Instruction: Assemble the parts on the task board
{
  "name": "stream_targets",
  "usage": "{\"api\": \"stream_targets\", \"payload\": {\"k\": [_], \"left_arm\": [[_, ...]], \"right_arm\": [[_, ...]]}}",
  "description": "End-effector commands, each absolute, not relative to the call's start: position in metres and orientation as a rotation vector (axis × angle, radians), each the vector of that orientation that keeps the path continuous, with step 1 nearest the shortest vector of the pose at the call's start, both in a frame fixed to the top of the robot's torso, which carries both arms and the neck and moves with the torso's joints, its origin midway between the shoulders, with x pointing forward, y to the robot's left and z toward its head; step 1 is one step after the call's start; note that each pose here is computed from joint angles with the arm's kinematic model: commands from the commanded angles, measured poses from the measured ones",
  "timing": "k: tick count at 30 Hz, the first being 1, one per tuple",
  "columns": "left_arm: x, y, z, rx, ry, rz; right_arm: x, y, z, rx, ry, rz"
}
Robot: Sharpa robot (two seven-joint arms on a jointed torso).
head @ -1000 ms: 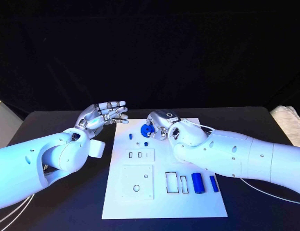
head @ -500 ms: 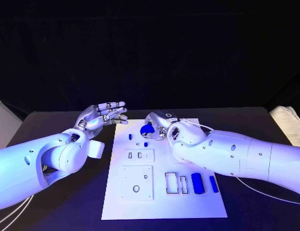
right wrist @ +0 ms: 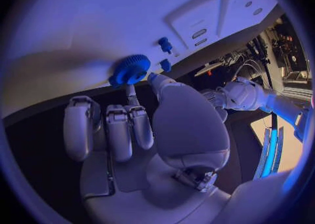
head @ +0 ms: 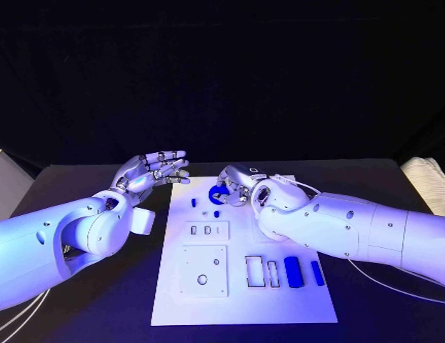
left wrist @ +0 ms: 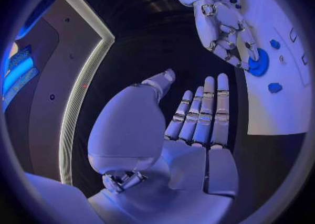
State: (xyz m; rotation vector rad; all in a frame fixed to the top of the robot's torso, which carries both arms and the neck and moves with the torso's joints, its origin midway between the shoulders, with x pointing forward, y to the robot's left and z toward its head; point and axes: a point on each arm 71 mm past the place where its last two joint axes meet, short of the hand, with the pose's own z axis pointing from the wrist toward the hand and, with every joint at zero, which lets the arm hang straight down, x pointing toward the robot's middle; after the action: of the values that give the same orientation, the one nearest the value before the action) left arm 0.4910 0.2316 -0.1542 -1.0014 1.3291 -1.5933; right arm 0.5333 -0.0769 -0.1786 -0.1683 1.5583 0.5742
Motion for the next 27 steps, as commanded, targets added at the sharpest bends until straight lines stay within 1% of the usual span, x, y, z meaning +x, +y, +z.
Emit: {"api": "stream_targets", "payload": {"k": [1,8,16,22,27], "left_arm": [[0.491,0.23,-0.153,-0.991,1.33,-1.607],[0.491,0.23,-0.153,-0.992,1.331,-1.605],[0.491,0.232,-0.153,-0.993,1.33,-1.602],[0.491,0.232,-0.153,-0.993,1.33,-1.603],[0.491,0.234,-0.153,-0.993,1.328,-1.598]], "right_arm": [[0.532,-0.078,-0.187,-0.168,1.613,0.58],[0.533,-0.079,-0.188,-0.162,1.623,0.563],[0.531,-0.082,-0.188,-0.157,1.604,0.578],[0.522,-0.092,-0.18,-0.117,1.479,0.664],[0.513,-0.111,-0.167,-0.075,1.385,0.751]]}}
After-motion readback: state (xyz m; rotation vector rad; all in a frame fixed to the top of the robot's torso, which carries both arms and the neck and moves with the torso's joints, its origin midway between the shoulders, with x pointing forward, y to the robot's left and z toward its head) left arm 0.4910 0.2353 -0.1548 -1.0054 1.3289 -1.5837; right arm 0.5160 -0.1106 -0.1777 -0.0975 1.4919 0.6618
